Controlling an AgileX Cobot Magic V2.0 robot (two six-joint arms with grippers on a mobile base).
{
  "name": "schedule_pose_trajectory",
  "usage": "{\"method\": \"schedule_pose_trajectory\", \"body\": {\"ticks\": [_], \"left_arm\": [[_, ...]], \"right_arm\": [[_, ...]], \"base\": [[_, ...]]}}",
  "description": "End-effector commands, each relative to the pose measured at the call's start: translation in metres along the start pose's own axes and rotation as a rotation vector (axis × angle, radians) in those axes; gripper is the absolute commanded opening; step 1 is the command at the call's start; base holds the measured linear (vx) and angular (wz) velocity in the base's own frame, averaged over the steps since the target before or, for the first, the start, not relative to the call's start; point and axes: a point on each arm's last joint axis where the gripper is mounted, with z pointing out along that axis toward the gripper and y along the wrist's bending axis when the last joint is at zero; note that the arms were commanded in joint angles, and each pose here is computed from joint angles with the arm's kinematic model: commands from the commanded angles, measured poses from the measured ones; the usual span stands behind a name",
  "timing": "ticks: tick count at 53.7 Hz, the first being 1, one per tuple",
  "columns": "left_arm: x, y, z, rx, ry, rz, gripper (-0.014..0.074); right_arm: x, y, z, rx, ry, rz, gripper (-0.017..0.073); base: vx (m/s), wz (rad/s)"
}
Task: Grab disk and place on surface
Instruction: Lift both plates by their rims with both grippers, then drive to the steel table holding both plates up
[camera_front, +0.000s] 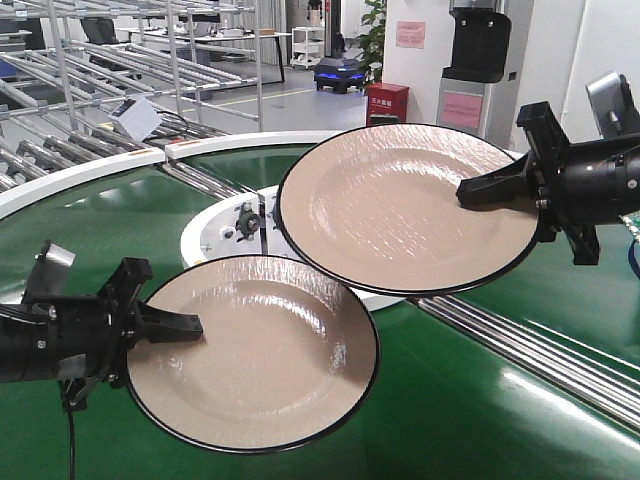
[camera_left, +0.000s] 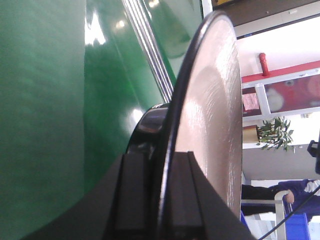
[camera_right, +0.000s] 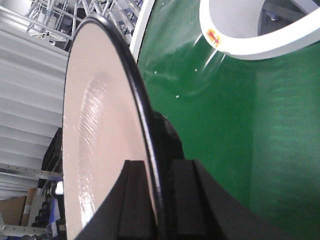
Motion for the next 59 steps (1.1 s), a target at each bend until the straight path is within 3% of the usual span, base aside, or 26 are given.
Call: {"method": "schedule_pose_trajectory", "body": {"ticks": [1,31,59], "left_arm": [[-0.0017,-0.0302,-0.0125,0.13,-0.042,-0.032,-0.0001],[-0.0014,-0.0303,-0.0125,0.131,-0.039,-0.031,-0.0001],[-0.0015,-0.0303,-0.0125,0.131,-0.04,-0.031,-0.0001]], "right_arm": [[-0.0042,0.0381,-0.0229,-0.131,-0.108,-0.009,-0.0008],[-0.0042,0.0381,-0.0229,-0.131,-0.108,-0.01,-0.0008],[-0.0045,0.0379,-0.0229,-0.129,-0.111,-0.011,-0.0008]], "base": [[-0.25,-0.04],[-0.24,-0.16],[-0.17,-0.65]]}}
